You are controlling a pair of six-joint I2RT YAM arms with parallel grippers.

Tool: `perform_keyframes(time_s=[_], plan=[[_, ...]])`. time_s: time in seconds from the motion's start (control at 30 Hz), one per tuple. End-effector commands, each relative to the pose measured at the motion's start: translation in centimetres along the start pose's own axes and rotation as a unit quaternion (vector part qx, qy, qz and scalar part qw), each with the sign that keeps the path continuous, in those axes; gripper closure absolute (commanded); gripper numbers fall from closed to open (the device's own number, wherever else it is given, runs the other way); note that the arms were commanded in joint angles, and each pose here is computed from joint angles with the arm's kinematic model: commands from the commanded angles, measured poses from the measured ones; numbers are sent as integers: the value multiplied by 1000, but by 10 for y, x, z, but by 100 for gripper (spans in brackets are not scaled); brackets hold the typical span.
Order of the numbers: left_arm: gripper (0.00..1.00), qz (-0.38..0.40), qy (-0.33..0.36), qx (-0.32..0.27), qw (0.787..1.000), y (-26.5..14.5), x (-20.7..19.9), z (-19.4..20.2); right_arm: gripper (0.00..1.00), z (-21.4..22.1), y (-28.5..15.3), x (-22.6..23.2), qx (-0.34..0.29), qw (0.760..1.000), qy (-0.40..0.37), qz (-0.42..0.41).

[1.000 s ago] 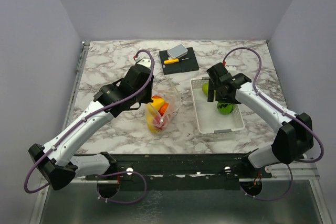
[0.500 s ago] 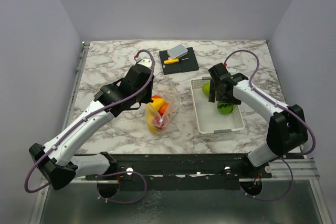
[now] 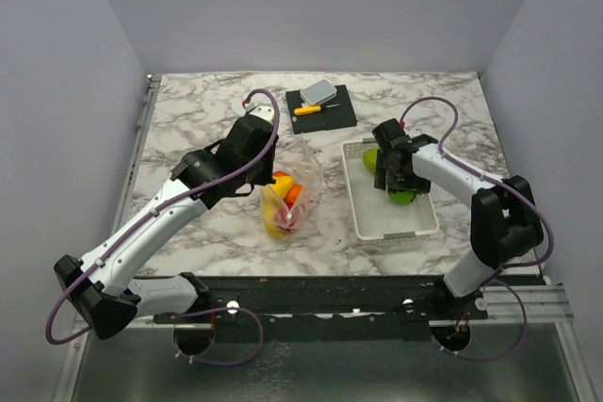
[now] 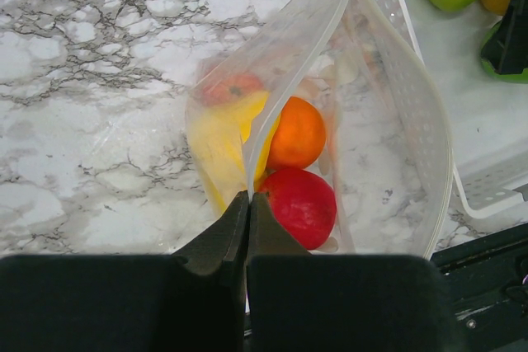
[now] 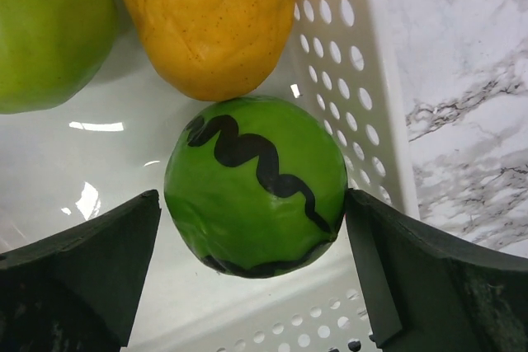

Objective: Place the food in the zip-top bag and seal the zipper
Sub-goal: Pick up the fake fruit from the bin.

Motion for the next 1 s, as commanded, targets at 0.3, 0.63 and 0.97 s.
perform_keyframes(time_s=[0.3, 0.63, 0.97], plan=[[100, 5, 4, 4, 1000, 3, 0, 0, 34, -1, -4, -1, -5, 1000, 5, -16], [100, 5, 2, 4, 1000, 4, 1, 3, 64, -26, -68, 1, -45, 991, 21, -121], [100, 7, 1, 5, 1000, 6, 1, 4, 66, -54, -157, 19, -113, 953, 12, -281]])
Point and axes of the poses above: each gripper's point midway between its finger pads, its own y axis out along the fingers, its own x axis along the line the jaws close on, z = x × y, the point moved 5 cm from there along -y, back along the fingers, and after that the axes turned 1 degree about y, right-handed, at the moved point
